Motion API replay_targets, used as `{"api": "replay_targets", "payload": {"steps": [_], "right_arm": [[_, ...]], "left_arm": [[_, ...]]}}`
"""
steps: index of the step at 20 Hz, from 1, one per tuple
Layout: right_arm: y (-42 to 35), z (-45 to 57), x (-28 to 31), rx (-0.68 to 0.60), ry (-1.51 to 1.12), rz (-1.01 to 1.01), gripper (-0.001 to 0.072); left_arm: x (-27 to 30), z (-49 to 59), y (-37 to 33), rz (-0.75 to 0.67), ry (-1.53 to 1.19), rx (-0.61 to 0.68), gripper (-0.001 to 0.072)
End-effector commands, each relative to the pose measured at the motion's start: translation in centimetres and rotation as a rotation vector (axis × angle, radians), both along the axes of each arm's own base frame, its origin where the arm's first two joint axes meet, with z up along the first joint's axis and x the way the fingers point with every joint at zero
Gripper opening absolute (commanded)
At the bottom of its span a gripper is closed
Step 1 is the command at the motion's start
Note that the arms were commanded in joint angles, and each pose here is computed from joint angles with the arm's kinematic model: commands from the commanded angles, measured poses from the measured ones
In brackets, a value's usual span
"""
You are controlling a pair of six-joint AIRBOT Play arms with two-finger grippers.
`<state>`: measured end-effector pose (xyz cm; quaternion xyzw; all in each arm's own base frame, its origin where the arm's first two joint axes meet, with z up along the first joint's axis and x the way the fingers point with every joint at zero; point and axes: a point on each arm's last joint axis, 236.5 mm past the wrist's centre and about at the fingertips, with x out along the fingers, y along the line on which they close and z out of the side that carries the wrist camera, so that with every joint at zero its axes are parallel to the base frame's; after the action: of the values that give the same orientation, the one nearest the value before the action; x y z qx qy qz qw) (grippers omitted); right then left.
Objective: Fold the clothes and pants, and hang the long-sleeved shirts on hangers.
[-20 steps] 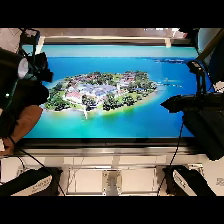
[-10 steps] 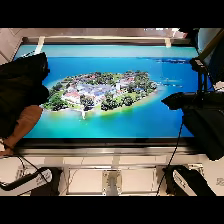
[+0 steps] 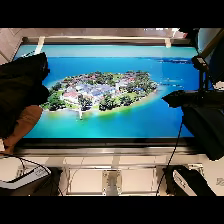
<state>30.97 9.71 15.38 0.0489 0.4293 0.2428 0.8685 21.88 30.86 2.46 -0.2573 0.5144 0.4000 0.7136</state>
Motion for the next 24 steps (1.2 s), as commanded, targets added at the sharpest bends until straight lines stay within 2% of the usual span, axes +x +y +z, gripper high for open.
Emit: {"api": "replay_targets", "payload": {"steps": [1,5,8,11,12,13,14,17,20,24], "right_arm": [[-0.1,0.3,0.5,0.003,-0.022,-0.013,0.0031],[-0.2,0.4,0.8,0.003,-0.033,-0.020,0.0031],[-0.2,0.4,0.8,0.003,-0.032,-0.020,0.0031],[-0.2,0.4,0.8,0.003,-0.032,-0.020,0.0031],[-0.2,0.4,0.8,0.003,-0.033,-0.020,0.0031],[-0.2,0.4,0.8,0.003,-0.033,-0.020,0.0031],[-0.2,0.4,0.8,0.003,-0.032,-0.020,0.0031],[-0.7,0.3,0.9,-0.022,-0.035,-0.027,0.0031],[-3.0,1.2,1.3,-0.132,-0.075,-0.054,0.0031],[-6.8,6.2,1.9,-0.313,-0.196,-0.111,0.0031]], "left_arm": [[2.4,-1.0,1.0,-0.009,-0.160,0.001,0.0650],[5.3,-3.1,-0.7,-0.039,-0.245,-0.122,0.0649],[4.9,-5.8,-1.6,-0.034,-0.195,-0.208,0.0648],[4.8,-7.0,-1.9,-0.031,-0.175,-0.240,0.0645],[4.9,-6.9,-1.9,-0.030,-0.180,-0.238,0.0588],[5.2,-6.8,-2.0,-0.029,-0.194,-0.245,0.0287],[5.6,-6.5,-2.3,-0.042,-0.214,-0.252,0.0025],[9.2,-2.9,-4.7,-0.106,-0.393,-0.307,0.0016],[14.1,4.6,-8.6,-0.162,-0.707,-0.403,0.0016],[17.3,15.6,-20.1,-0.538,-0.986,-0.498,0.0015]]}}
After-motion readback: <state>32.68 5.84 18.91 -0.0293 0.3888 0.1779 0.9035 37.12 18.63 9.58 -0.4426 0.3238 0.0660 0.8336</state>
